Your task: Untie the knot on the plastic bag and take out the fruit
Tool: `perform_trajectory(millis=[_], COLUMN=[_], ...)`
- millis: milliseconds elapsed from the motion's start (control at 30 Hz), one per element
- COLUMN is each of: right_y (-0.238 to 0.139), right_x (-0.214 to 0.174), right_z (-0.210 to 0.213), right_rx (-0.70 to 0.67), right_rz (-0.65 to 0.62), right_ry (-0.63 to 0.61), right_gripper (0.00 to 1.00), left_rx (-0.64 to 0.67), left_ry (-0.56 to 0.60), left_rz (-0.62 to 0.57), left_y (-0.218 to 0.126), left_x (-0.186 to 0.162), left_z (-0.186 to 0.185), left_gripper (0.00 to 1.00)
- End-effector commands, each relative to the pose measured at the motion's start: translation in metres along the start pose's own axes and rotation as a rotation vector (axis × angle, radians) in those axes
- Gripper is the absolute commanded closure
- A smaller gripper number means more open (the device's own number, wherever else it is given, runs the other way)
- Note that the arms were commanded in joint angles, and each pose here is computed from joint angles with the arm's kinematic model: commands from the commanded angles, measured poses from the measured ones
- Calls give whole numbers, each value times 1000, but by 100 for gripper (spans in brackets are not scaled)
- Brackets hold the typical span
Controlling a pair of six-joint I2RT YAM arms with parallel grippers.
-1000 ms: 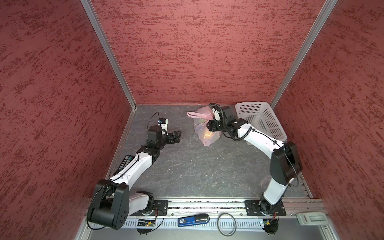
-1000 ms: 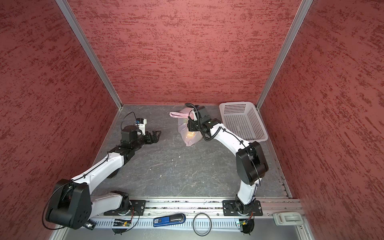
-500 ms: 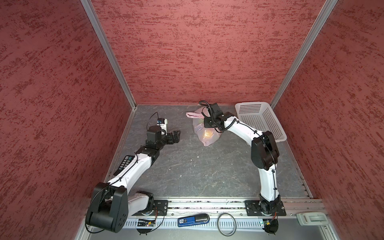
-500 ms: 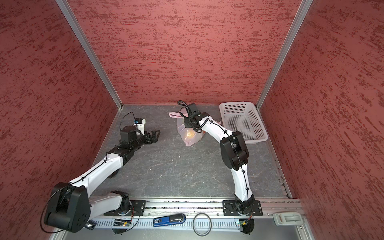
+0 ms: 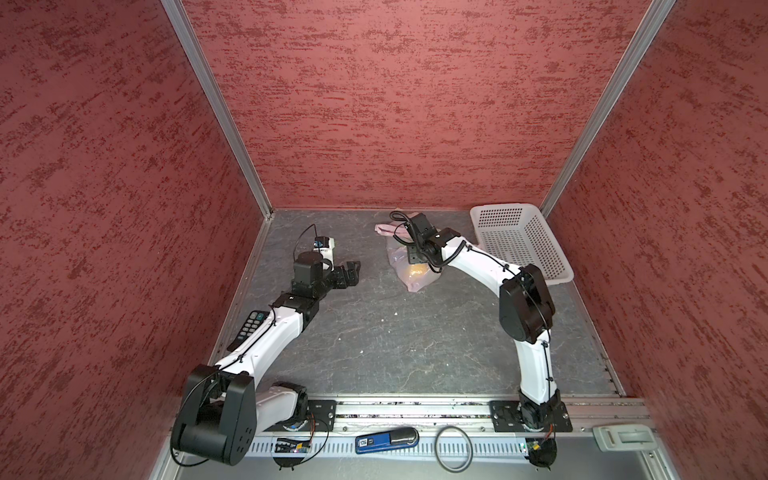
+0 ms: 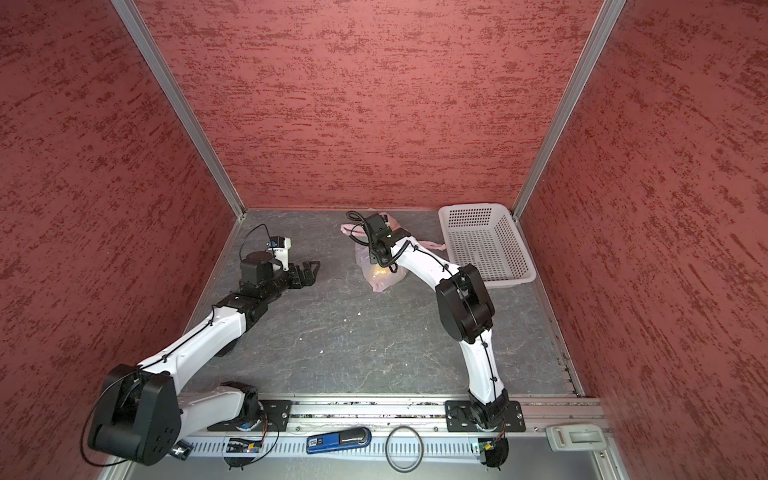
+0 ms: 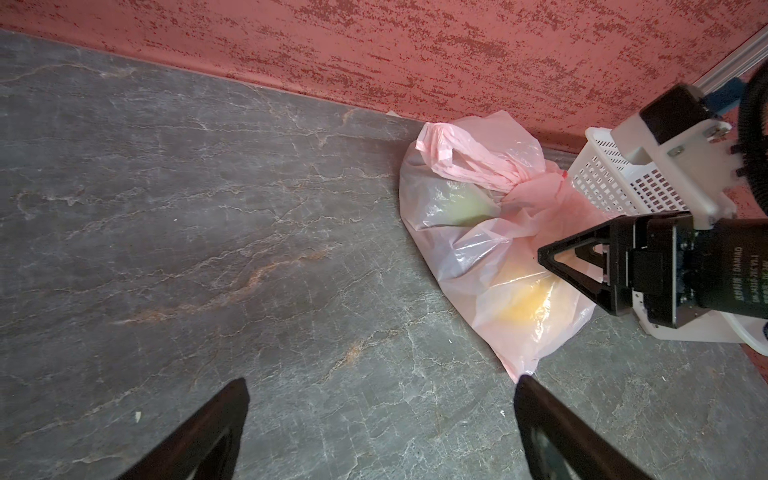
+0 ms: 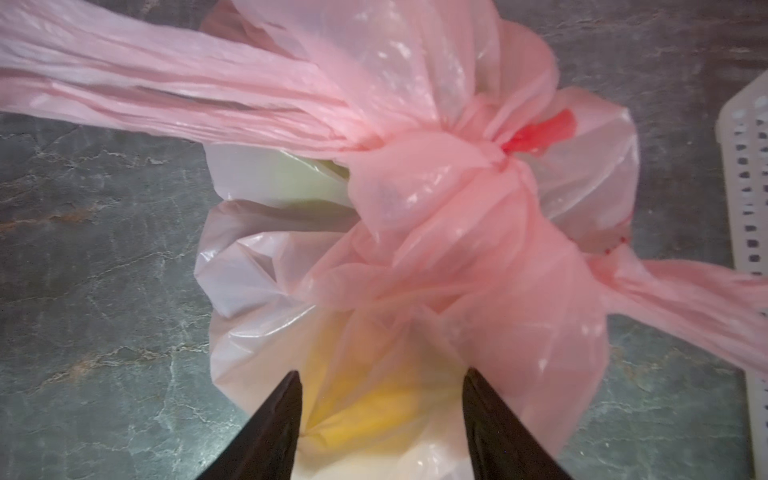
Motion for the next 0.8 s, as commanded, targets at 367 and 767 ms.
perform_trajectory(millis=[367, 767], right_y=[-5, 23], right_x=[13, 23], right_z=[-13, 5], right_rx=[-105, -16], right_rz=[-61, -112], right_ry=[46, 26], right_gripper=[18, 55], left_rx=[8, 17], left_ry=[-2, 19], left_rz=[-3, -2], left_y=[1, -2], left_x=[0, 4], left_z=[0, -1], left_gripper=[0, 0])
Point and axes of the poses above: each gripper's point midway between its finger pads, its own y axis out along the fingers, its own z axis along the line the jaws close on, x = y × z, the point moved 4 cm from there along -y, back along the fingers, and after that the axes turned 9 degrees about -y, right-handed, at the moved point
